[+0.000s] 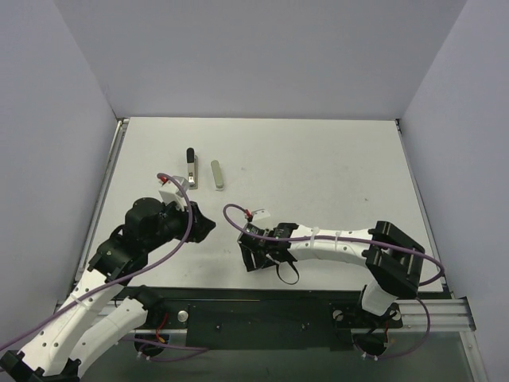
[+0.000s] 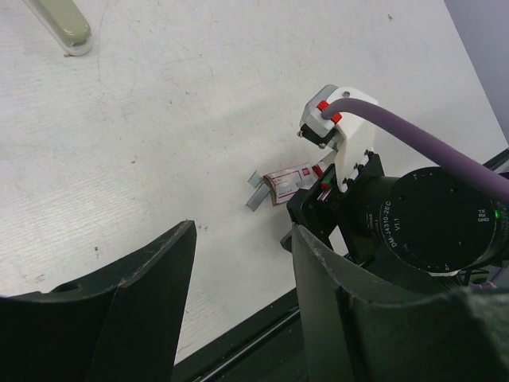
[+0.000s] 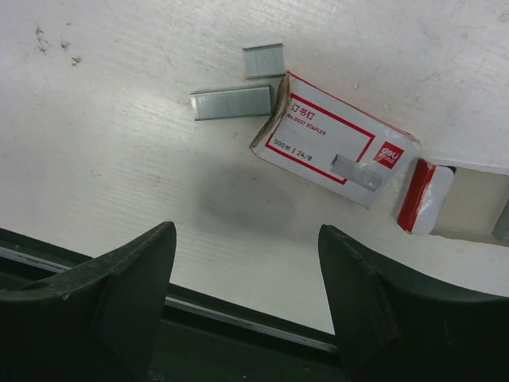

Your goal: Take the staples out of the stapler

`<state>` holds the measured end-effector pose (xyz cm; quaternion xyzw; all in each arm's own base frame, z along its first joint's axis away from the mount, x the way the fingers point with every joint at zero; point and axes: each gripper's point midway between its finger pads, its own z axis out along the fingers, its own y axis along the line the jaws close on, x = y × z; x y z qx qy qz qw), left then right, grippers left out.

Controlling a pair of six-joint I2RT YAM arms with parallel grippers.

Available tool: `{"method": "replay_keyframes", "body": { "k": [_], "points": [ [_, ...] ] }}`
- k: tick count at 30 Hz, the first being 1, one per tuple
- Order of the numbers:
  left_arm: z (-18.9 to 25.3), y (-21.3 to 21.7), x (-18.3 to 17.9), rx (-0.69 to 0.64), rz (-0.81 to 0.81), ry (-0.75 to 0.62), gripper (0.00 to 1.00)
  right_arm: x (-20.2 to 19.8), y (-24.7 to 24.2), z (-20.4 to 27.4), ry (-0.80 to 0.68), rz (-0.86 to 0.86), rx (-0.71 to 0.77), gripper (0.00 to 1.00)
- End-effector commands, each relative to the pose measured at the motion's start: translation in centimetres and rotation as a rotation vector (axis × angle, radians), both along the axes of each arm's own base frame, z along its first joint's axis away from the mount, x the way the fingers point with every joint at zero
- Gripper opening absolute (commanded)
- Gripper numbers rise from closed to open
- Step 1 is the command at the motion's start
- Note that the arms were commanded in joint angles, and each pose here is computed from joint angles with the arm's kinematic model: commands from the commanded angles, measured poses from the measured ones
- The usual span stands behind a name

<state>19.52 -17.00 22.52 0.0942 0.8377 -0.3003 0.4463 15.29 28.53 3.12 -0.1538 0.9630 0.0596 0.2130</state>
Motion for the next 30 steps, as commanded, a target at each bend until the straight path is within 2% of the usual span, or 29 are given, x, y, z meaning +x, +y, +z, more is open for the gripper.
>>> {"method": "replay_keyframes", "body": {
  "k": [1,18,30],
  "points": [
    [0.0,0.5,0.5,0.014,0.028,-0.008,0.61,-0.2,1.3,0.0,0.019,-0.021,0.06,0.67],
    [-0.2,0.5,0.7,0.003,0.024,0.004,0.61,1.2,1.1,-2.4,0.057,-0.075,0.059,0.68],
    [-0.3,0.5,0.9,0.003,0.026,0.008,0.61,5.4,-1.3,-3.1,0.044,-0.194,0.065,0.68]
  ]
}}
